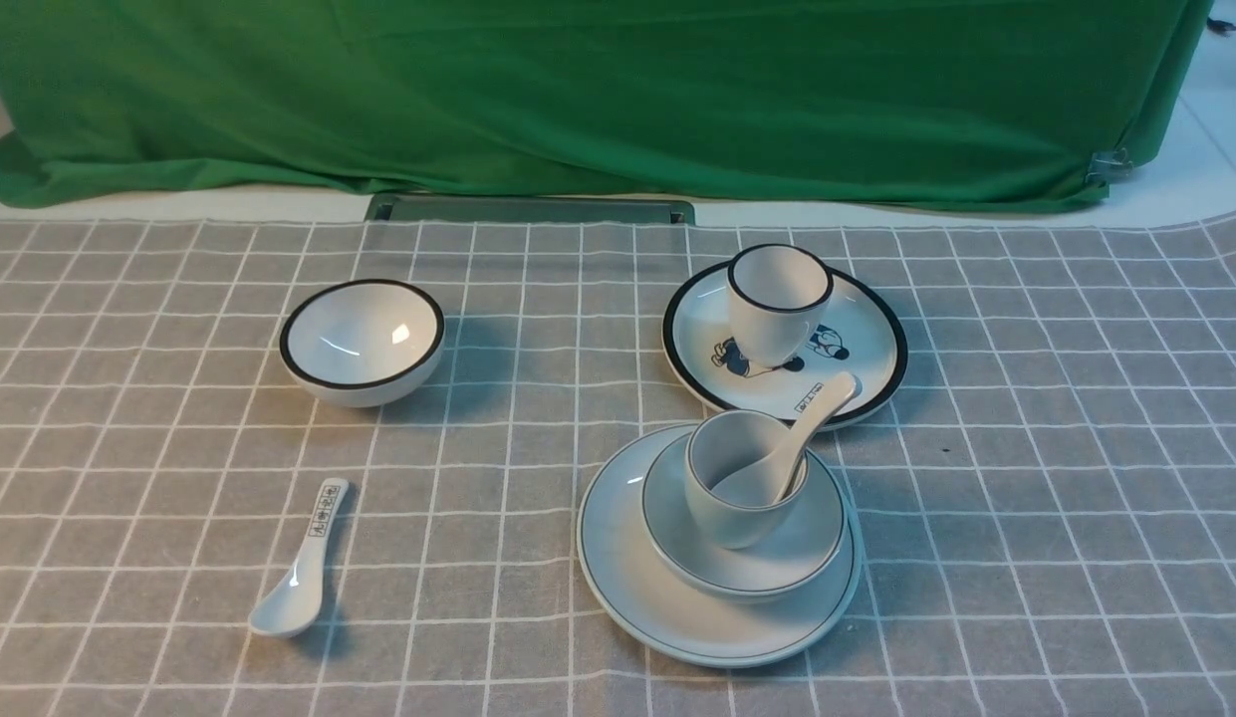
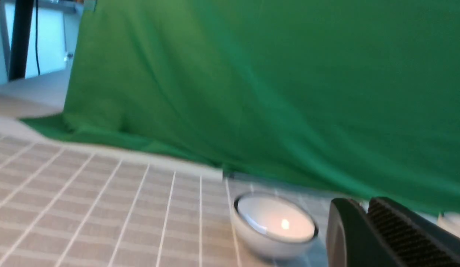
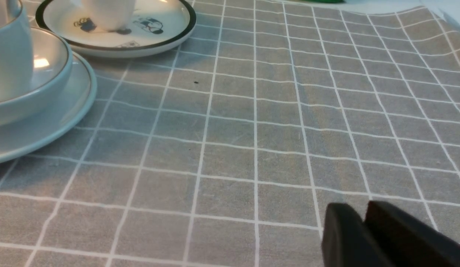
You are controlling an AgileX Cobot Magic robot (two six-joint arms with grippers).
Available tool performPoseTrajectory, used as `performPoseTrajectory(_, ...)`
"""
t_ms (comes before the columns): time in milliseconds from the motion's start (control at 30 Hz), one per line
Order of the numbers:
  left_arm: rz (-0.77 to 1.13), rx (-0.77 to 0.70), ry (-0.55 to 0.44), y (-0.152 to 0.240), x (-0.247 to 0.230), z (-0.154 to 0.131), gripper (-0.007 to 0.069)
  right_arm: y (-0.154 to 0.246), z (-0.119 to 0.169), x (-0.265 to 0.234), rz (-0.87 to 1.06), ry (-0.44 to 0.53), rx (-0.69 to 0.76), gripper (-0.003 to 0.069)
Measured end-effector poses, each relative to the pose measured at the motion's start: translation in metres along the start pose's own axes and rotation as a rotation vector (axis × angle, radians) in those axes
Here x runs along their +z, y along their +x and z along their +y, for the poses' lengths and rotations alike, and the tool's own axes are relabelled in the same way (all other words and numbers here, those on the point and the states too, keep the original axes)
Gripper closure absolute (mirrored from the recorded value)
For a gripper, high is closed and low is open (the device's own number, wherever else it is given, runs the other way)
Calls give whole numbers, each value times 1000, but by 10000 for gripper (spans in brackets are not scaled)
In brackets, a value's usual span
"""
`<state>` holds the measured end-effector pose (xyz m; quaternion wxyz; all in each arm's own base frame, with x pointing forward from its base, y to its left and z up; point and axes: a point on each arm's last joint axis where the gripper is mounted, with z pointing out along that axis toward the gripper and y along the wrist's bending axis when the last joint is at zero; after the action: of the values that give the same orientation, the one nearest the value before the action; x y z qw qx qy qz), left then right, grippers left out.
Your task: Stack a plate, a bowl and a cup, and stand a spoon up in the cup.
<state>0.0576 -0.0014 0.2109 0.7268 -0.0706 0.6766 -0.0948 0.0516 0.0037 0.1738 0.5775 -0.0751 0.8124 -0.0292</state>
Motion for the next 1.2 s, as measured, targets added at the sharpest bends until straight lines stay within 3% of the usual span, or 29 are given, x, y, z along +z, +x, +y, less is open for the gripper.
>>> performPoseTrajectory(267,260,73,21,24,-4,-1,564,0,0,0,0,0,0,519)
performPoseTrajectory(1200,265,95,22,24,-4,-1,543,0,0,0,0,3,-1,463)
